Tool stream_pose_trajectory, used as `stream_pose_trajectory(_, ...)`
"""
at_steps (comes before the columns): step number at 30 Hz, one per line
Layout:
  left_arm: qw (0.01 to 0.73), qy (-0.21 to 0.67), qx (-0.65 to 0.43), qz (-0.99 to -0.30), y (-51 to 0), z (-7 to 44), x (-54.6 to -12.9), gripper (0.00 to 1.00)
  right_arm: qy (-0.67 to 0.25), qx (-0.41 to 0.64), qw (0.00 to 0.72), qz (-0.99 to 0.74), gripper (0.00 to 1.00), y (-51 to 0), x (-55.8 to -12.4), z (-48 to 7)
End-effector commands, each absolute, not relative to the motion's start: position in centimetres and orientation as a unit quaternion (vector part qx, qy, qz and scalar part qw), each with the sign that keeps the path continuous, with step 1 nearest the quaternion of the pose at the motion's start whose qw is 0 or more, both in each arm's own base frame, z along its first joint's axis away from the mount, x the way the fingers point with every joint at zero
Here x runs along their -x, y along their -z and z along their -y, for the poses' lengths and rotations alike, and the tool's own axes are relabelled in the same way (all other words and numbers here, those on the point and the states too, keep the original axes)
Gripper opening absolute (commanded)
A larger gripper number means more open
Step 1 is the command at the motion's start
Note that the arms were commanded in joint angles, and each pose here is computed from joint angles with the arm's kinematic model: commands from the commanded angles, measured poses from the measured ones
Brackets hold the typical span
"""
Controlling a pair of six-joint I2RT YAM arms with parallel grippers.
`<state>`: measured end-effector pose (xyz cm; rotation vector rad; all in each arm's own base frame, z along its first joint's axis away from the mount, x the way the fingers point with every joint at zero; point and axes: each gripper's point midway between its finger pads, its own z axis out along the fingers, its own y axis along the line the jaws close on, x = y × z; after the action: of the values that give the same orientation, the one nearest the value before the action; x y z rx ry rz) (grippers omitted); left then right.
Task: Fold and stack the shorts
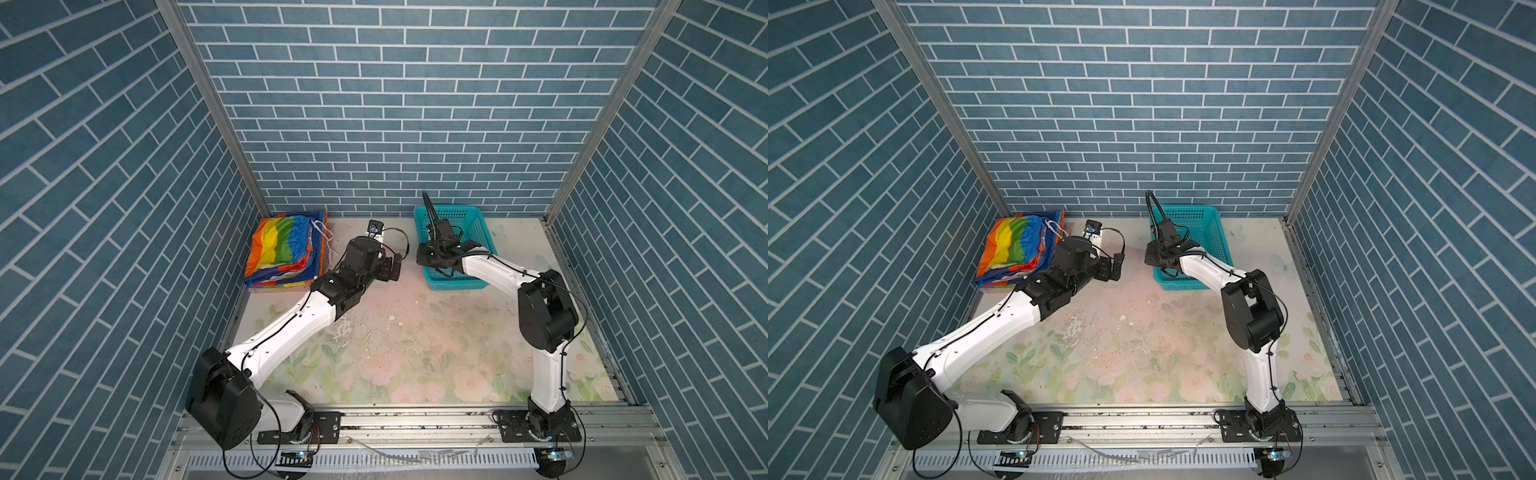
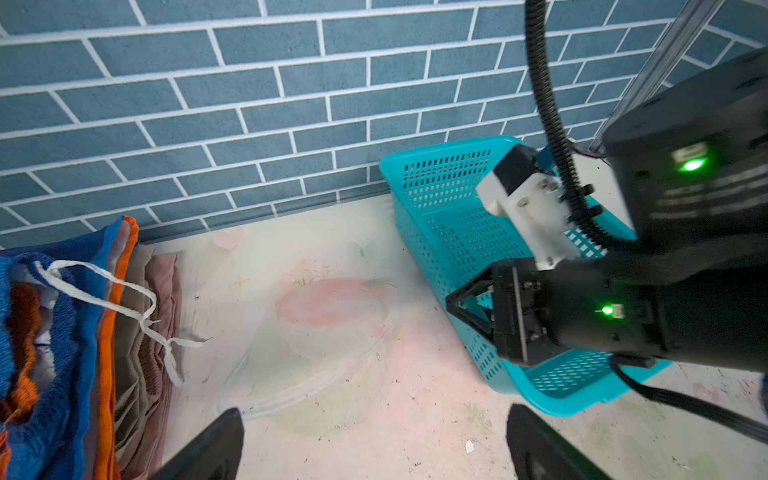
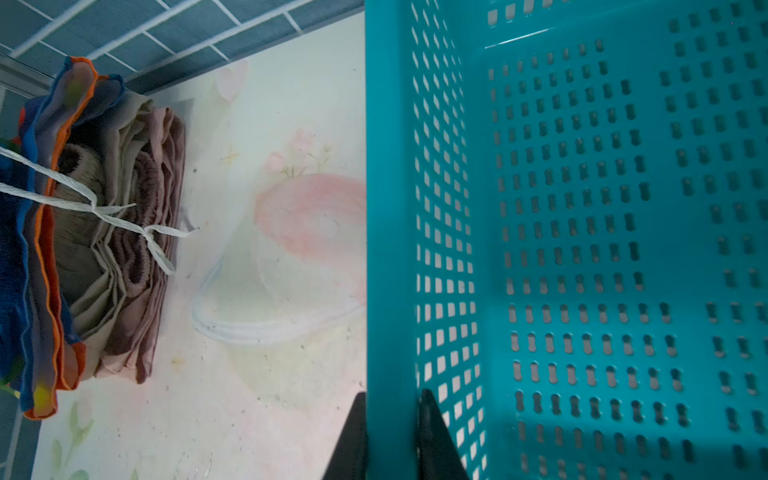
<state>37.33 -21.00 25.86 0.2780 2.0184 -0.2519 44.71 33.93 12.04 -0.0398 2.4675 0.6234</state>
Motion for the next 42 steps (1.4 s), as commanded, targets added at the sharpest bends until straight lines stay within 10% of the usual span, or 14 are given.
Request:
stream_pose_trajectory(1, 0.512, 0.102, -0.108, -0.846, -25.1, 20.4, -37.0, 1.0, -0.335, -0.057, 0.229, -0.912, 0.13, -11.5, -43.7, -38.4)
stream_pose_trajectory(6, 0.508, 0.097, -0.107, -0.849, -25.0, 20.0, -36.8, 1.0, -0.337, -0.032, 0.246, -0.908, 0.29, -13.7, -43.8, -38.7)
stream_pose_trajectory(14, 0.523, 0.04, -0.104, -0.845, -26.4, 17.9, -36.9, 0.99, -0.304, 0.046, 0.322, -0.895, 0.98, -20.9, -43.5, -36.1)
stream_pose_trajectory(22, 0.556, -0.099, -0.045, -0.824, -26.7, 9.9, -36.9, 1.0, -0.141, 0.005, 0.44, -0.887, 0.99, -27.0, -45.1, -19.9)
stream_pose_trajectory(30, 0.542, -0.19, 0.066, -0.816, -19.2, -1.4, -35.9, 1.0, 0.117, -0.11, 0.49, -0.857, 0.99, -21.8, -42.3, -0.3)
stream_pose_trajectory(42, 0.561, -0.137, 0.079, -0.813, -10.7, -4.0, -39.1, 1.0, 0.215, -0.131, 0.454, -0.855, 0.99, -11.4, -40.0, 6.0)
